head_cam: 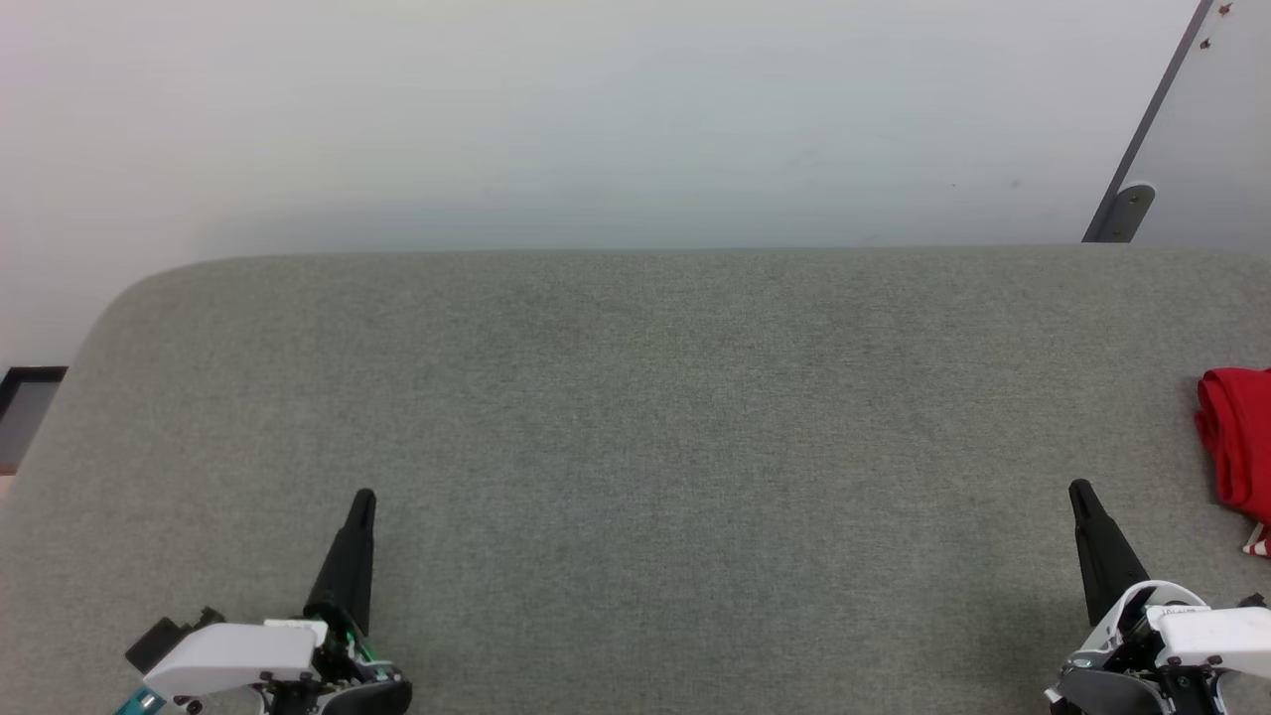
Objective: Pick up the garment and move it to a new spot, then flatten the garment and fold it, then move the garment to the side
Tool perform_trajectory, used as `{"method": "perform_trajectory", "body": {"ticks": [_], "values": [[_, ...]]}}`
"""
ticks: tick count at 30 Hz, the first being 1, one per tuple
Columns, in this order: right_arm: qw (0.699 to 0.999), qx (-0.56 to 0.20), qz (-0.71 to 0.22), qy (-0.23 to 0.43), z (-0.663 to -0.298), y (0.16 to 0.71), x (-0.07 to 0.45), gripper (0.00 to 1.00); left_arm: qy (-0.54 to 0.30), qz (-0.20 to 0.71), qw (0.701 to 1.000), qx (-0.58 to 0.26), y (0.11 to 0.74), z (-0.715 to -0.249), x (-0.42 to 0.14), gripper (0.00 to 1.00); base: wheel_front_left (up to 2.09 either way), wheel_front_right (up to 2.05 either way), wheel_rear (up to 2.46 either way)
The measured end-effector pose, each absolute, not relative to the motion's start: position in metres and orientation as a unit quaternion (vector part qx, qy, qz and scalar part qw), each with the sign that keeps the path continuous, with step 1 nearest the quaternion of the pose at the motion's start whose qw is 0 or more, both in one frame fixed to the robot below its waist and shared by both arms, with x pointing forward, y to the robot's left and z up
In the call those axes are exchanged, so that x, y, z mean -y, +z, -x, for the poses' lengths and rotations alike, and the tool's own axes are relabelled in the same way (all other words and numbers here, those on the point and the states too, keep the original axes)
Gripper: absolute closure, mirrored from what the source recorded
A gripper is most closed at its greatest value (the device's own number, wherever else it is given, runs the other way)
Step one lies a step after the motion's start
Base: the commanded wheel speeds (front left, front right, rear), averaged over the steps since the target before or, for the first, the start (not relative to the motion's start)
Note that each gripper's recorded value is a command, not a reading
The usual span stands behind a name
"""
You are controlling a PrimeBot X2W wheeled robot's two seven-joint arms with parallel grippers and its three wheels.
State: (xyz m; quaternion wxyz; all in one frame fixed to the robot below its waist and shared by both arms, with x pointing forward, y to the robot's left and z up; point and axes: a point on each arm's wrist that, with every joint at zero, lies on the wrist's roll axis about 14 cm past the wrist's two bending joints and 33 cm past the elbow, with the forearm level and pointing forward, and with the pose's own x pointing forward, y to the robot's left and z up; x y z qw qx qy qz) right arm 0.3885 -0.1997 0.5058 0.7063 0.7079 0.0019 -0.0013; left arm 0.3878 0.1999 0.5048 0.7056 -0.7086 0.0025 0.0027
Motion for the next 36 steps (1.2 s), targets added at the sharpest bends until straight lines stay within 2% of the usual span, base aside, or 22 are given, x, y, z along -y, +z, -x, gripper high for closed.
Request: {"method": "perform_trajectory", "body": {"ticks": [36], "values": [[0.706, -0.002, -0.708, -0.001, -0.3886, 0.5057, 0.1997, 1.0, 0.002, 0.709, 0.705, -0.003, 0.5048, -0.3878, -0.1997, 1.0, 0.0, 0.0, 0.0]]}}
